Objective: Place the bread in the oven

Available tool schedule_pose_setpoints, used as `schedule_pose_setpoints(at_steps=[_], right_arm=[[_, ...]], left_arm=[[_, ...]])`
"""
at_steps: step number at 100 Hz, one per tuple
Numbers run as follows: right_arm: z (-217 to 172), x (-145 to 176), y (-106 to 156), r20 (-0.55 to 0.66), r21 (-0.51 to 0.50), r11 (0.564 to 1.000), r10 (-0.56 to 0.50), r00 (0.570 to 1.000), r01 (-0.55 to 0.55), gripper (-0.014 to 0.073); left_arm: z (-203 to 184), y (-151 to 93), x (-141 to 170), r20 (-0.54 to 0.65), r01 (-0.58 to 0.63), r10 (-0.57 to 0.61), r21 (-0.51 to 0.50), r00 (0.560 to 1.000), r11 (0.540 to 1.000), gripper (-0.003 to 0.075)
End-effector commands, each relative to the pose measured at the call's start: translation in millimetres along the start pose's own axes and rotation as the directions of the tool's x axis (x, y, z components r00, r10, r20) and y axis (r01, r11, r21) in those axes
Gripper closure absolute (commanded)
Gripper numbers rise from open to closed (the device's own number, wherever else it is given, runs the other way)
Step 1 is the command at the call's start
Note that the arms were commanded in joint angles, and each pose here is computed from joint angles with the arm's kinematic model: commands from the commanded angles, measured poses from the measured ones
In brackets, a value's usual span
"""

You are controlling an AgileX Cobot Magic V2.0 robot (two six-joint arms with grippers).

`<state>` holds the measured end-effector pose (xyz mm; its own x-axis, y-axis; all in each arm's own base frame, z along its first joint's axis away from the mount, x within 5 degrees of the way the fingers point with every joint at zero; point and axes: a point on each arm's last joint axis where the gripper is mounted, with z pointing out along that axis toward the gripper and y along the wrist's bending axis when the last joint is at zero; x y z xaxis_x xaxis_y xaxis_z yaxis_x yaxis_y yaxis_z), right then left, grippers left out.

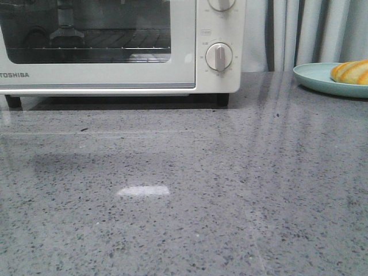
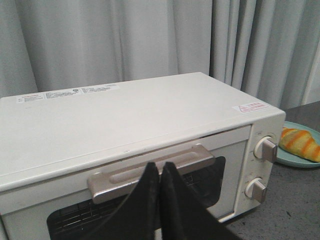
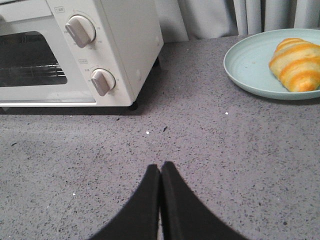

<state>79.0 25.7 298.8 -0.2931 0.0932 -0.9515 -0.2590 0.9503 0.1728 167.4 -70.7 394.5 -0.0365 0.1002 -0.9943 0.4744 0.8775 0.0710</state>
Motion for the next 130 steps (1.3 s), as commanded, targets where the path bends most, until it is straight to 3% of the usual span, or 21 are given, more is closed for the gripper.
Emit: schedule_pose_setpoints(at_steps=[1,36,82,130], right_arm=[[-1.6,-18.2,2.2,0.105,-0.005,1.0,-0.025,0.994,0.025,0.0644],[-1.5,-16.8,2.1,0.089,-0.004,1.0,-0.025,0.996,0.025,0.0644],[-1.2,-11.9,1.6,0.035,0.0,1.0,-0.025,0.999,0.025,0.0644],[-1.2,-12.9,1.7,0.046,-0.001,1.0,-0.025,0.999,0.025,0.0644]], left_arm=[[16.4,4.2,-16.7,0.052,0.018,-0.017,-0.033,0.998,0.999,0.0741],[78.7,5.5,-11.0,-0.02,0.027,-0.027,-0.032,0.999,0.999,0.0741],[114.4,6.0,22.6,-0.152,0.038,-0.04,-0.019,0.988,0.999,0.0741],[89.0,-22.6,34.6,-0.331,0.101,-0.008,0.264,0.944,0.959,0.0742]])
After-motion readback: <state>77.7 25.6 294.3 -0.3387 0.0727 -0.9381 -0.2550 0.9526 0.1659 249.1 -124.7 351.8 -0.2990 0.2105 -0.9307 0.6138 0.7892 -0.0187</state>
